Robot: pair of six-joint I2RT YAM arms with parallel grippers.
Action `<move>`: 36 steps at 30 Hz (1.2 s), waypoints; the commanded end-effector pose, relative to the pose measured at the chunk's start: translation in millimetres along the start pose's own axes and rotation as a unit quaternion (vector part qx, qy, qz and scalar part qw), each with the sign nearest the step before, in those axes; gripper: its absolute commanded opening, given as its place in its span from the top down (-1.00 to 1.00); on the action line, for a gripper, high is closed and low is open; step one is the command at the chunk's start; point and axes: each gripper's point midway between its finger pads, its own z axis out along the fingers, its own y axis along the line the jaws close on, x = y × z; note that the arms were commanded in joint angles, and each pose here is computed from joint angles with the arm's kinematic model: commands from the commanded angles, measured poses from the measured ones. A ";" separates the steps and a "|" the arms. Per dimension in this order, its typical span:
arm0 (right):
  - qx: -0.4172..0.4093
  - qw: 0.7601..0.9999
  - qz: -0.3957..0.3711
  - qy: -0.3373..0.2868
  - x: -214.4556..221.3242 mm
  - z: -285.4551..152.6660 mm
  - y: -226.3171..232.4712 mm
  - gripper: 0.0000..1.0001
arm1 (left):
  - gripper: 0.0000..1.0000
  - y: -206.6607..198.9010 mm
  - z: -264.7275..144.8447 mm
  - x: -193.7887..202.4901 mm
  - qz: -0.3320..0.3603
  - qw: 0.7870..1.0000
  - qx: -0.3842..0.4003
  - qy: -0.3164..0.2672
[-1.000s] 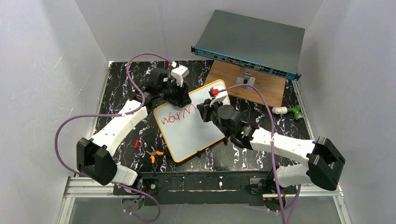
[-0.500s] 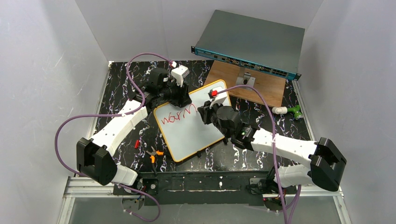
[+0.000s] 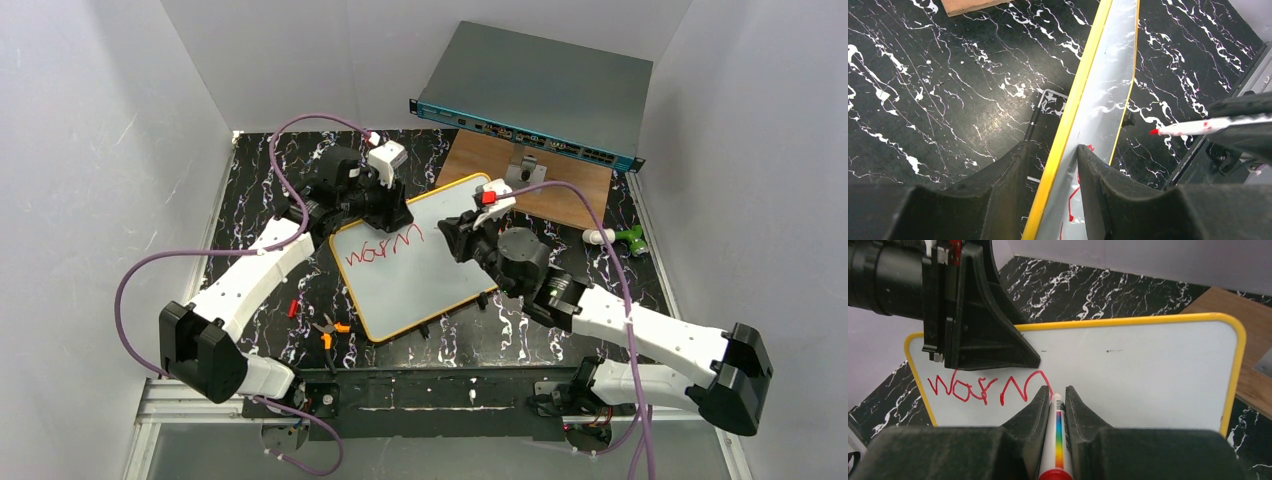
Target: Write a sentence on the whiteboard
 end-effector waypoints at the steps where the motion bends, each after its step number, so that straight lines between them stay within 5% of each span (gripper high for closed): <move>1: 0.006 0.999 -0.016 -0.028 -21.9 -13.2 -5.5 0.97 | 1.00 -12.7 -20.7 -24.3 0.036 0.998 0.008 -0.049; 18: 0.077 0.997 -0.002 -0.029 -44.5 -34.4 -47.5 0.97 | 1.00 -25.9 -27.4 -38.0 0.064 0.996 0.008 -0.061; 36: -0.055 0.995 -0.006 -0.078 -49.3 -32.6 -31.7 0.97 | 1.00 -14.2 -14.5 -36.5 0.076 0.996 -0.006 -0.036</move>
